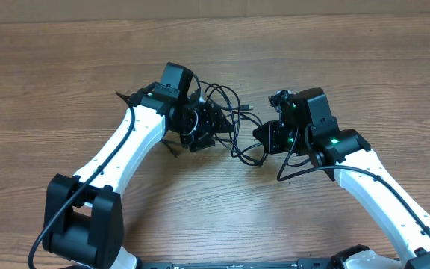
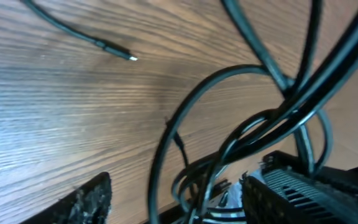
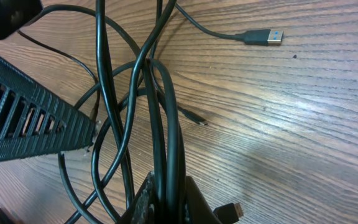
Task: Untangle cables
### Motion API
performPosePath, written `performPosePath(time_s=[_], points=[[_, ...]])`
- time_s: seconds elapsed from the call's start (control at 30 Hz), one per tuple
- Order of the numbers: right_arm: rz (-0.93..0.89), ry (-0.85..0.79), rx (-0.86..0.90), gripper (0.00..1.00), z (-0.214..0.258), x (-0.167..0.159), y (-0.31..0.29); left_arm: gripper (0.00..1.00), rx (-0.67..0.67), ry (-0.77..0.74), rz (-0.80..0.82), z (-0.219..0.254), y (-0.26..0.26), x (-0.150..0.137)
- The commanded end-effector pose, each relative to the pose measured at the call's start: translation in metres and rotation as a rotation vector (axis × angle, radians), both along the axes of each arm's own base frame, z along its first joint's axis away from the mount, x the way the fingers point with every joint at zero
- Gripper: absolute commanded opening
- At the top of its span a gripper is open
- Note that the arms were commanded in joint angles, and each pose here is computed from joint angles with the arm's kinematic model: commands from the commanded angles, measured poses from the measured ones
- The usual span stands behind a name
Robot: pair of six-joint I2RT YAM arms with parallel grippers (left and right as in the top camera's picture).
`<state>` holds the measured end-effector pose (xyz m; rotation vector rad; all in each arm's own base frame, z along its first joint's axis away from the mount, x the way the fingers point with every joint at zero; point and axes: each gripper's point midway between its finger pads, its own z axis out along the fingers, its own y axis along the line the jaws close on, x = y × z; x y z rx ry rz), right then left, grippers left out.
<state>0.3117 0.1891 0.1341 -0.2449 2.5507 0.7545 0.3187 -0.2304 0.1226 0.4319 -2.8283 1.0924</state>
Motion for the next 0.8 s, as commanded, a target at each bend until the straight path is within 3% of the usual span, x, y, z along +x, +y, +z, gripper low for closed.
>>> performPosePath(time_s=[0.0, 0.1, 0.27, 0.3, 0.57, 0.77], points=[[0.010, -0.061, 0.025, 0.04, 0.021, 0.006, 0.003, 0.61, -0.002, 0.006, -0.023, -0.002, -0.014, -0.006], [0.010, -0.060, 0.025, 0.04, 0.021, 0.006, 0.003, 0.52, 0.091, -0.034, -0.027, -0.012, -0.014, -0.007], [0.010, -0.061, 0.024, 0.04, 0.021, 0.006, 0.003, 0.08, 0.165, -0.059, -0.038, -0.019, -0.021, -0.013], [0.010, -0.061, 0.024, 0.04, 0.021, 0.006, 0.003, 0.04, 0.171, -0.062, -0.038, -0.019, -0.021, -0.013], [-0.043, -0.024, -0.066, 0.04, 0.007, 0.003, -0.013, 0.04, 0.162, -0.033, 0.032, -0.018, 0.002, 0.001], [-0.043, 0.096, -0.123, 0.04, -0.014, -0.019, -0.023, 0.04, 0.020, -0.015, 0.112, -0.002, 0.023, 0.025]])
